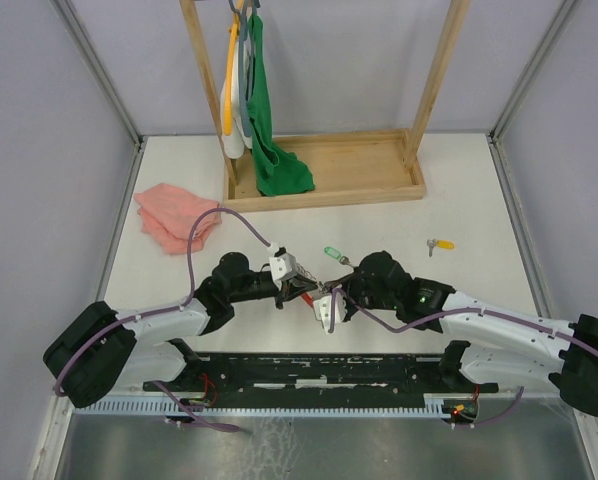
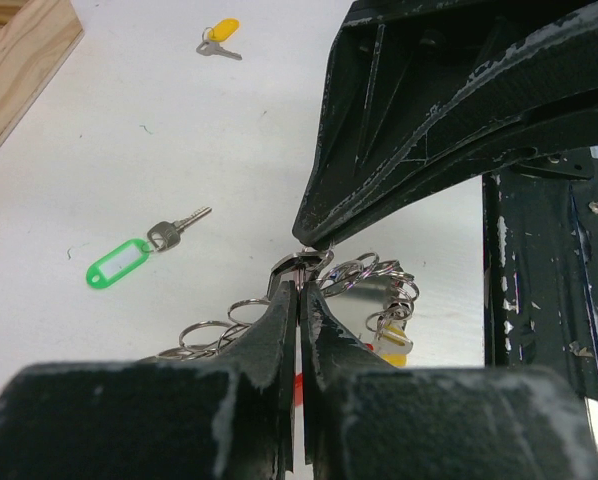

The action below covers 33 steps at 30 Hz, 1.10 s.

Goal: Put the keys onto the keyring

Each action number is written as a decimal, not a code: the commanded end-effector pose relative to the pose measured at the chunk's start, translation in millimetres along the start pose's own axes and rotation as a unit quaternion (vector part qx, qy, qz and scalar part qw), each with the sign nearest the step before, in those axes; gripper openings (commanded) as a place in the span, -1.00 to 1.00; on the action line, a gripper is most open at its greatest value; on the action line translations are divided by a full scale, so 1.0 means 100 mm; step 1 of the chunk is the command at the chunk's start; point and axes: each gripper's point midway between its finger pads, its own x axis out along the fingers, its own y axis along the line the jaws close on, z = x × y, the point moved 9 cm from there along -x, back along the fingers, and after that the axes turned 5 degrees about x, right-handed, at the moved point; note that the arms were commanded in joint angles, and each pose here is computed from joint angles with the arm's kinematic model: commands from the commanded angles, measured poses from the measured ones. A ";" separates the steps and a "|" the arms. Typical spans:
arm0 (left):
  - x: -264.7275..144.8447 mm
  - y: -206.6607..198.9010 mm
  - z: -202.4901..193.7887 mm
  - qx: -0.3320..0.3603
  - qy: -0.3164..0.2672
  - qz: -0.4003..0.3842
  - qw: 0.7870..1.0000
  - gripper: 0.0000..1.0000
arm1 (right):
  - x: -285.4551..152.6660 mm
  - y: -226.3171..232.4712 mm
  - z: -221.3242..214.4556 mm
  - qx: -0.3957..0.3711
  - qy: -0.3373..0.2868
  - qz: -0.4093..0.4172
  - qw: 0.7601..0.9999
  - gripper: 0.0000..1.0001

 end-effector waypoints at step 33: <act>-0.05 0.12 0.06 0.047 -0.043 0.059 0.996 -0.95 | -0.04 0.13 0.06 0.261 -0.033 -0.056 0.963 -0.09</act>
